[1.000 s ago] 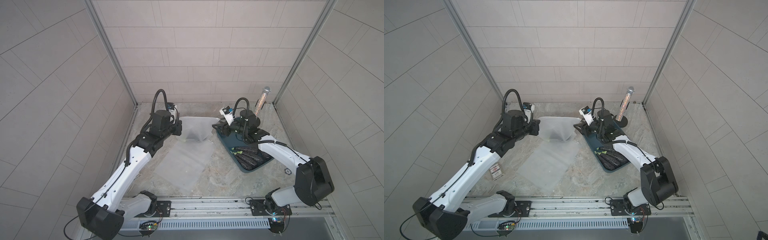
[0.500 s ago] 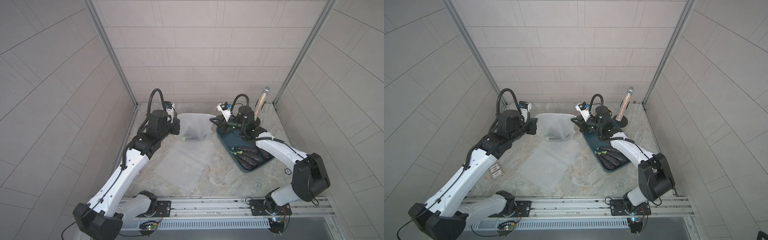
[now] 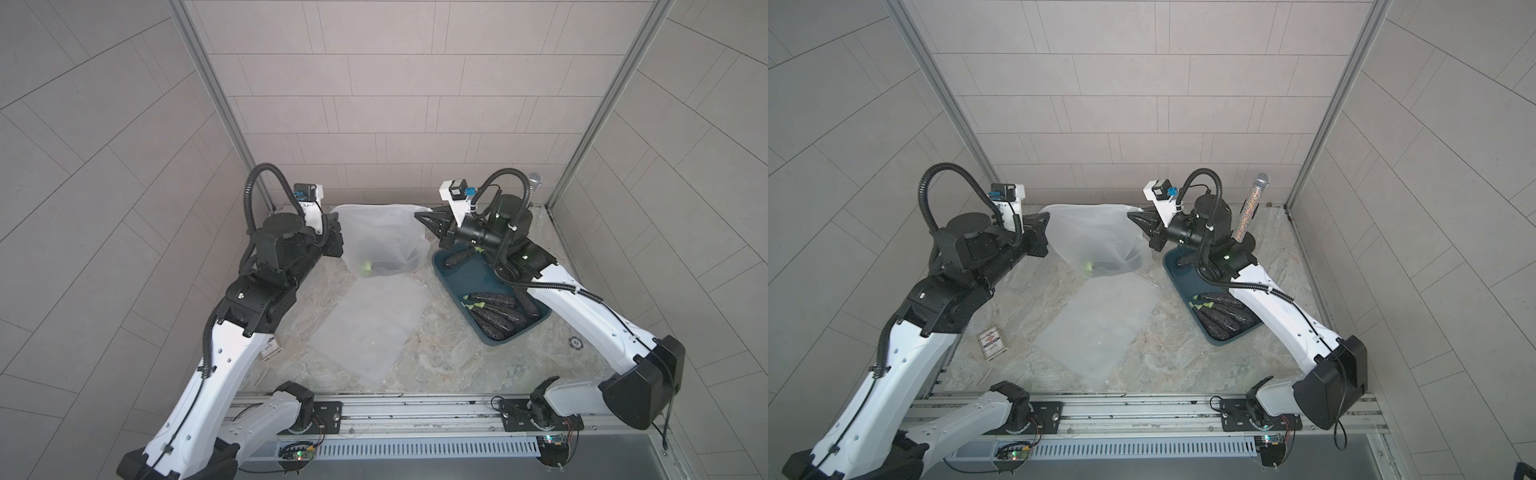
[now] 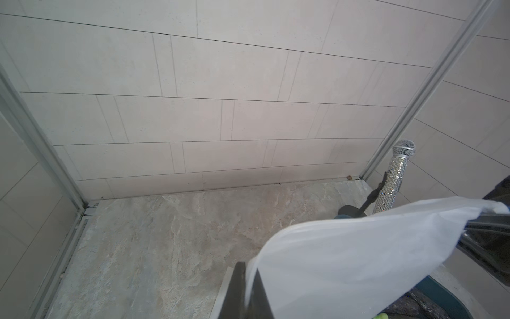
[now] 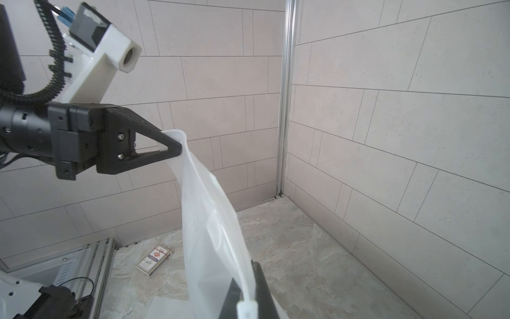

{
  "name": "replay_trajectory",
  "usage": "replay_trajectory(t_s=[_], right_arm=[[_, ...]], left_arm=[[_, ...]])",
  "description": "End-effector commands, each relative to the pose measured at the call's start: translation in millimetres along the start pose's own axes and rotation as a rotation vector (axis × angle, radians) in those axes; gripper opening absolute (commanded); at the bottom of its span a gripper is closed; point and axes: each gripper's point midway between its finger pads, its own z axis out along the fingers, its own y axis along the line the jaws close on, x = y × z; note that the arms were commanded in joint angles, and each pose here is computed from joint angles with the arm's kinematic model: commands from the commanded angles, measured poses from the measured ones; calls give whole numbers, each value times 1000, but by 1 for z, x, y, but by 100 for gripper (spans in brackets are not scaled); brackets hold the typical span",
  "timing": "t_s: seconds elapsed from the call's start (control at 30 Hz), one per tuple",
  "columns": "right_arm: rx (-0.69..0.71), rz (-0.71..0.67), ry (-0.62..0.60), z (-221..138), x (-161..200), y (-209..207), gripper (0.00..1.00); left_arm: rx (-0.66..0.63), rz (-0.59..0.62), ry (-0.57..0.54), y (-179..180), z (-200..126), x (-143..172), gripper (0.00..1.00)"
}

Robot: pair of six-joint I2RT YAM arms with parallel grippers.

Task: Place the eggplant in a zip-top bag and seal the zipper
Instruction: Place the zipper food storage bag at the center of the board.

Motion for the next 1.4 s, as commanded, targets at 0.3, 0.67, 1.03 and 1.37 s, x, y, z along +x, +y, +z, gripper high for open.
replay_trajectory(t_s=[0.3, 0.67, 1.03, 1.37], right_arm=[[-43, 124, 205, 85, 85, 16, 5], [-180, 71, 155, 72, 57, 89, 0], [-172, 83, 87, 47, 23, 101, 0], [15, 87, 251, 127, 95, 29, 10]], left_arm=[[-321, -67, 155, 81, -12, 49, 0], [-188, -46, 162, 59, -59, 51, 0], [-14, -126, 194, 28, -86, 56, 0], [-474, -83, 293, 123, 4, 106, 0]])
